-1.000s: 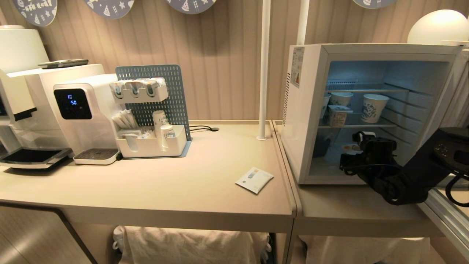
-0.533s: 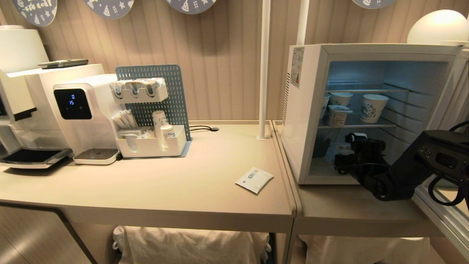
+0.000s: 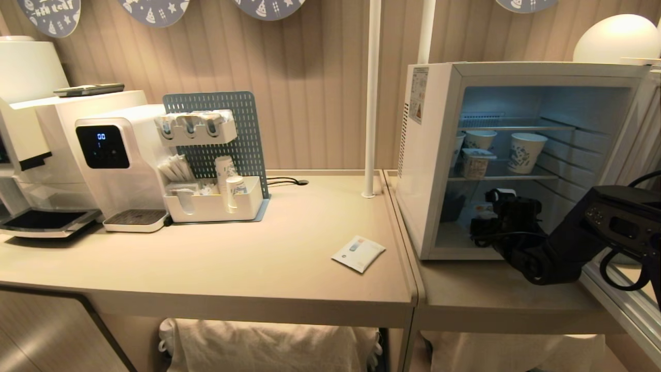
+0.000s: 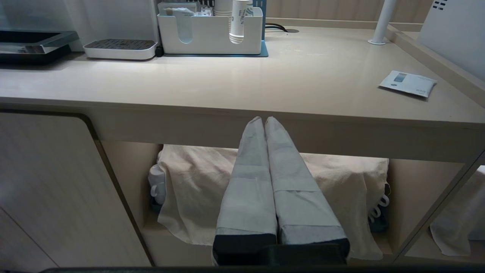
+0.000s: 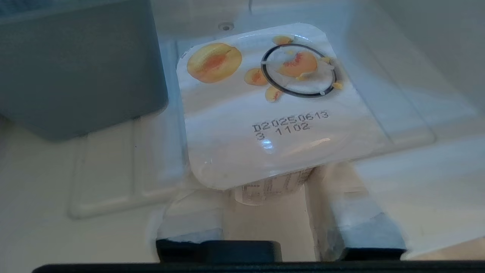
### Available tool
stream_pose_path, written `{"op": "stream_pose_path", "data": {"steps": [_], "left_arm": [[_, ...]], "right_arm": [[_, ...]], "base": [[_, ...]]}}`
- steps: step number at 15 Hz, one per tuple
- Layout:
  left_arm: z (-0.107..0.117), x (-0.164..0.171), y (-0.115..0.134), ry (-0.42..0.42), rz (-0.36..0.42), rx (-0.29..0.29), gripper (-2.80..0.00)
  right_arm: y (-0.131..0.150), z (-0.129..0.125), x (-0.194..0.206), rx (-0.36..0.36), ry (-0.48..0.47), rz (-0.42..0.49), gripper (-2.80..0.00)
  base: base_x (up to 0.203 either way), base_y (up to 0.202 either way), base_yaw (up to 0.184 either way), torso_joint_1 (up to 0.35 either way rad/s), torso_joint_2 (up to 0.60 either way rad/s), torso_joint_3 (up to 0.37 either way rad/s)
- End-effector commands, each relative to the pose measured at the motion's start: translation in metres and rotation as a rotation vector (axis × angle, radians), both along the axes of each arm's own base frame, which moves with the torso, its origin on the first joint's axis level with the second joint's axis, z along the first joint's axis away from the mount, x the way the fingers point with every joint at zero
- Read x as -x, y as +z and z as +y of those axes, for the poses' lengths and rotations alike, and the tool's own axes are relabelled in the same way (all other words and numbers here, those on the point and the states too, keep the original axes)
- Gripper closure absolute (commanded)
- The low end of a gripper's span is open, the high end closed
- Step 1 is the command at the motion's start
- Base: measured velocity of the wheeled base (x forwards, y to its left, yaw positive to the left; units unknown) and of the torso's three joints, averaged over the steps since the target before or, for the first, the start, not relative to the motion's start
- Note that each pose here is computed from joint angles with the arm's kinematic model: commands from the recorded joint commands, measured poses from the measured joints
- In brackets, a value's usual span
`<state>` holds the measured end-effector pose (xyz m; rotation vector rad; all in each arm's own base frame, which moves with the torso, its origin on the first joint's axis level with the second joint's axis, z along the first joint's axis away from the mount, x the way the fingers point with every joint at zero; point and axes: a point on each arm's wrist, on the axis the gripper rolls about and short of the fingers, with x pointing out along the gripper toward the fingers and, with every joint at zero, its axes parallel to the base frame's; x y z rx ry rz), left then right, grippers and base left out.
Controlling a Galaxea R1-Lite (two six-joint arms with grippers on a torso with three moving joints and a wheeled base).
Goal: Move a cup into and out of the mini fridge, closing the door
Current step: Put the yoghurt in the freezer
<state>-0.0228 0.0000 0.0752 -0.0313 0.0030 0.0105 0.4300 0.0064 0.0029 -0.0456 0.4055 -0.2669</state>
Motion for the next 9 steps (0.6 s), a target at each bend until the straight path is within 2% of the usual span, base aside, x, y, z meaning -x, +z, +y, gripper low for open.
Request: {"op": "stream_pose_path", "data": {"steps": [1,9], "left_arm": [[0.0,0.0,0.0,0.0,0.003,0.001,0.0],[0.0,0.0,0.0,0.0,0.003,0.001,0.0]], "right_arm": [[0.003,0.0,0.0,-0.005,-0.003,-0.009,-2.8],[0.016,0.0,0.012,-0.025,-0.009,-0.014,-2.8]], "base": [[0.0,0.0,0.0,0.0,0.0,0.0],[0.0,0.0,0.0,0.0,0.0,0.0]]}}
